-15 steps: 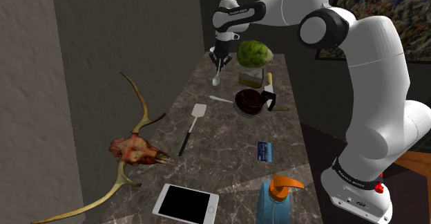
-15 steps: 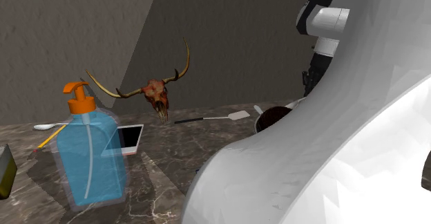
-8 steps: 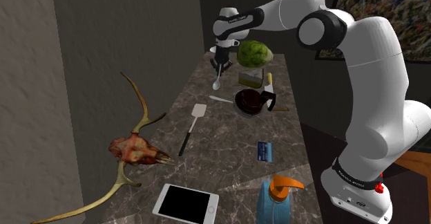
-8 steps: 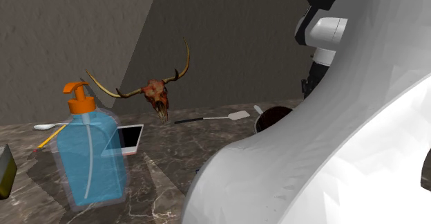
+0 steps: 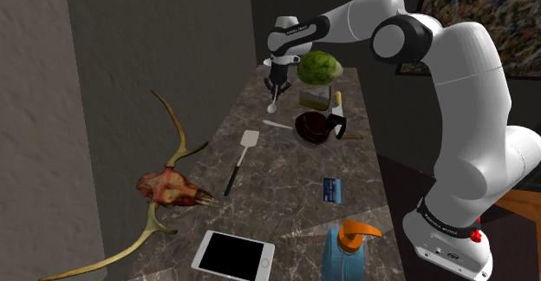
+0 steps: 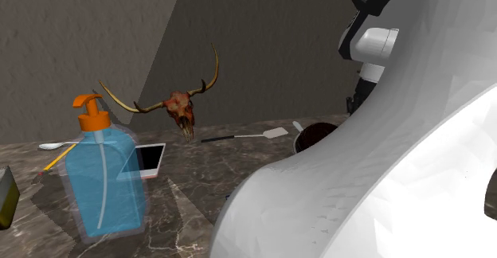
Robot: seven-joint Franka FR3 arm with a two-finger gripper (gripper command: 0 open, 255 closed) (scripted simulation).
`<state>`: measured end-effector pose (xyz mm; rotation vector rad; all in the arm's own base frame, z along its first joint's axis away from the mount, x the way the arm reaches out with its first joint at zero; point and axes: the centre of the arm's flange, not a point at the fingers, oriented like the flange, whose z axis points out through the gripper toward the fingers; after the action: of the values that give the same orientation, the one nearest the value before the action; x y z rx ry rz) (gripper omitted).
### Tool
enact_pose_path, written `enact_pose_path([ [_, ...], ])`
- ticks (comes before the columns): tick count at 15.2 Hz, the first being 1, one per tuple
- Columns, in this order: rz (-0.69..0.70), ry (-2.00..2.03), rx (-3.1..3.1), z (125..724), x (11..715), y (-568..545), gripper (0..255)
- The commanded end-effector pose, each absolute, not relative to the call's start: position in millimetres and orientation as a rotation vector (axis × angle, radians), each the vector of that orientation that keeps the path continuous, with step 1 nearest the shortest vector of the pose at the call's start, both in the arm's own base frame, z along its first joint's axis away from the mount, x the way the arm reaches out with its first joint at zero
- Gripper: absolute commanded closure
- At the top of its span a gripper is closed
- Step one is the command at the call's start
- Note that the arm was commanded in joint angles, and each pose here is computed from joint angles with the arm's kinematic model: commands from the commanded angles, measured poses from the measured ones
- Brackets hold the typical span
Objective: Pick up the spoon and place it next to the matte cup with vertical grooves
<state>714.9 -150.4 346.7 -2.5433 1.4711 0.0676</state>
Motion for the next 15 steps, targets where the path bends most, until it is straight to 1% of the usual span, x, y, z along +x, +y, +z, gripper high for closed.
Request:
enact_pose_path([
  [1, 0.070, 1.470, -2.544, 346, 715, -150, 255],
  [3, 0.070, 1.470, -2.544, 346, 715, -150, 255],
  [4, 0.070, 1.470, -2.544, 346, 715, -150, 0],
  [9, 0.070, 1.470, -2.544, 346, 715, -150, 0],
  [13, 0.070, 1.470, -2.544, 395, 712, -160, 0],
  [15, 0.070, 1.470, -2.544, 395, 712, -160, 0],
])
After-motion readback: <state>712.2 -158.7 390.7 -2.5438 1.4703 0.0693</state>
